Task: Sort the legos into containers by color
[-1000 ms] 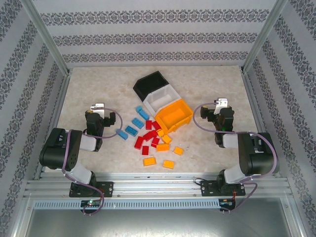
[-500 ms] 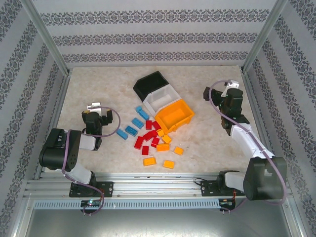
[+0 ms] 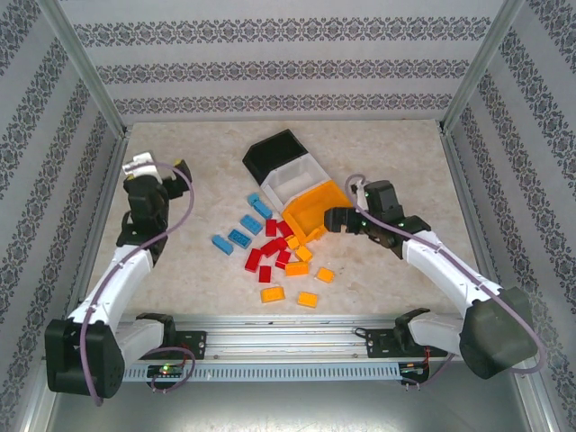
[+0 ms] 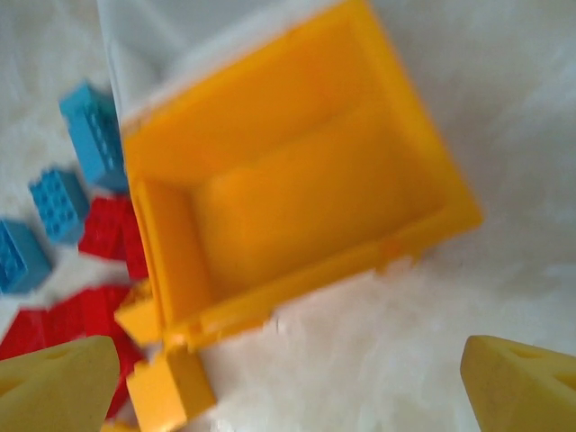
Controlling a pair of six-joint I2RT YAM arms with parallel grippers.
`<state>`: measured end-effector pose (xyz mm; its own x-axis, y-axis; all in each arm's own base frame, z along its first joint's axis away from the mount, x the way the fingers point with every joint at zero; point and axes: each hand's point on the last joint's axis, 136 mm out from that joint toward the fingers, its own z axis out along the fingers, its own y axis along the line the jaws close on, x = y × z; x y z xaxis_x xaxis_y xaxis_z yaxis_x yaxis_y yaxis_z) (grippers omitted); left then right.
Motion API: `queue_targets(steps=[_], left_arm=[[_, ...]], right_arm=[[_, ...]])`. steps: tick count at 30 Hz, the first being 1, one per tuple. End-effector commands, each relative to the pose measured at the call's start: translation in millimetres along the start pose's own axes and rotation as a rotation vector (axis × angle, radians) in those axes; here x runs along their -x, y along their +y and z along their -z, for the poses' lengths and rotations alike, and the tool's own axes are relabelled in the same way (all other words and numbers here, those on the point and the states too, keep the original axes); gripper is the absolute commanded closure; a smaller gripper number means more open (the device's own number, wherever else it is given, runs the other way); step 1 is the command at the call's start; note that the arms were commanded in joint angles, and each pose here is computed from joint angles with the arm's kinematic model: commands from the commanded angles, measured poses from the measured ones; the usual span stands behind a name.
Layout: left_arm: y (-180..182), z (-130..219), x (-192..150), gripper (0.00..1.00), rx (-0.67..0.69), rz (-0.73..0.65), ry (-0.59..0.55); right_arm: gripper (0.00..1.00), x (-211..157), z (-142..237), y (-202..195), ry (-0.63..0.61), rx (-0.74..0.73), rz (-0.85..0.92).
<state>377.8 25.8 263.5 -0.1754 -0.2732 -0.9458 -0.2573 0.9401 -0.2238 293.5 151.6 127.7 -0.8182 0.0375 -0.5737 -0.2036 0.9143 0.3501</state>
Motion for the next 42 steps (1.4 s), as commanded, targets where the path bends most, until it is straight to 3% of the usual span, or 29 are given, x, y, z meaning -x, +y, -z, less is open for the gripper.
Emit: queue_targets(steps=[1, 5, 9, 16, 20, 26, 42], left_arm=[[-9, 23, -73, 0.0, -0.033, 0.13, 0.378], [-51, 44, -86, 0.0, -0.222, 0.224, 0.536], [-80, 73, -100, 0.0, -0.373, 0.197, 0.735], [-85, 100, -136, 0.0, -0.461, 0.13, 0.921], [-94, 108, -151, 0.0, -0.558, 0.141, 0.969], [-92, 107, -164, 0.0, -0.564, 0.142, 0.98], [-82, 108, -180, 0.0, -0.528, 0.11, 1.017]], right_arm=[[0.05, -49, -1, -4, 0.152, -0.047, -0.019], [0.1, -79, -11, 4, 0.208, -0.023, -0.041], [0.16, -100, -21, 10, 0.263, 0.007, -0.053], [0.26, -122, -39, 17, 0.354, 0.021, -0.003], [0.29, -126, -48, 19, 0.376, 0.026, 0.018], [0.38, -132, -52, 28, 0.412, 0.05, 0.045], [0.41, -154, -35, 42, 0.427, 0.045, 0.116]])
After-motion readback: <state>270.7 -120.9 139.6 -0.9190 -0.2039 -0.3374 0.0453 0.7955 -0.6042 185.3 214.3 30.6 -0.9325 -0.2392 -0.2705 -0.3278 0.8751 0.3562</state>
